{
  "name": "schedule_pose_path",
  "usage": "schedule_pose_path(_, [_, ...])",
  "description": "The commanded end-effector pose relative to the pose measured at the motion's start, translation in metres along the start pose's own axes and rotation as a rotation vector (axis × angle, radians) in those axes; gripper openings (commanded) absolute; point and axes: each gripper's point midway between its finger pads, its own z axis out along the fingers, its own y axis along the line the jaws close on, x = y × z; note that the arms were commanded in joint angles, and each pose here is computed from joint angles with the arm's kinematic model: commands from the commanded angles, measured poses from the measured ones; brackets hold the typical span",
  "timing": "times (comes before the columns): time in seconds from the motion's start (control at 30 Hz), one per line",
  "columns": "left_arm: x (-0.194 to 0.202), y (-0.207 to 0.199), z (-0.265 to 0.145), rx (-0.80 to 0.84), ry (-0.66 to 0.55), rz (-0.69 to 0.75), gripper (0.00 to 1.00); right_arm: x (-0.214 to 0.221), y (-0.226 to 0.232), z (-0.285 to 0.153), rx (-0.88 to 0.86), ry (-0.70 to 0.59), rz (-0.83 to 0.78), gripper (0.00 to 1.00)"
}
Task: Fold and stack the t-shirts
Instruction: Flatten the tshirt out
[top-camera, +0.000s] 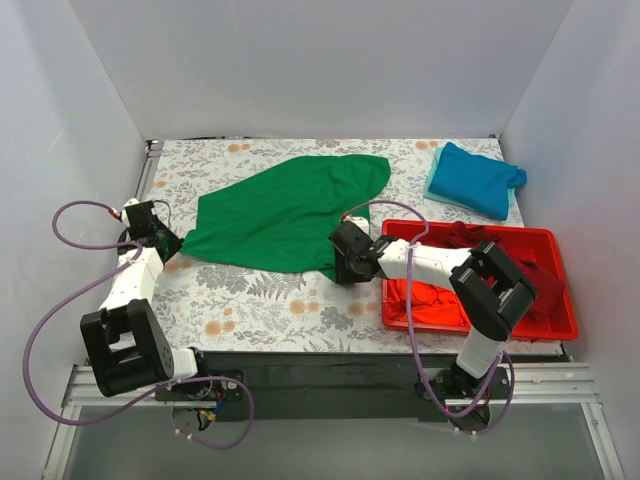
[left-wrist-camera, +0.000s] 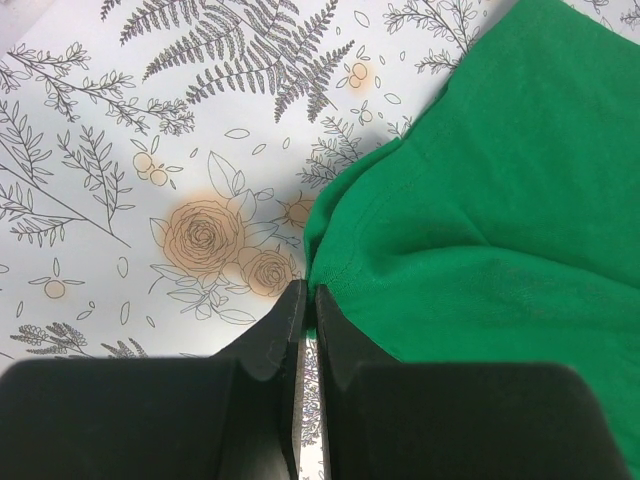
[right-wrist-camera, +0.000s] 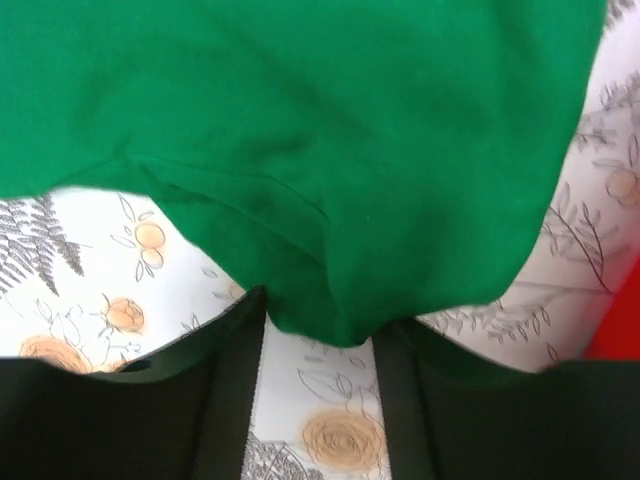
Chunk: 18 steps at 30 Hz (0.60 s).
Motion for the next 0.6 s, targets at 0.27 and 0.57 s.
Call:
schedule_pose_path(0.27, [-0.011, 0.009, -0.003, -0.051, -0.044, 0.007, 0.00, -0.038, 0.017, -0.024, -0.026, -0.075, -0.027, 0.01])
schedule_pose_path(0.57, [-0.034, 0.042, -0.007, -0.134, -0.103, -0.070, 0.00, -0.025, -0.009, -0.090, -0.042, -0.059, -0.127, 0.01])
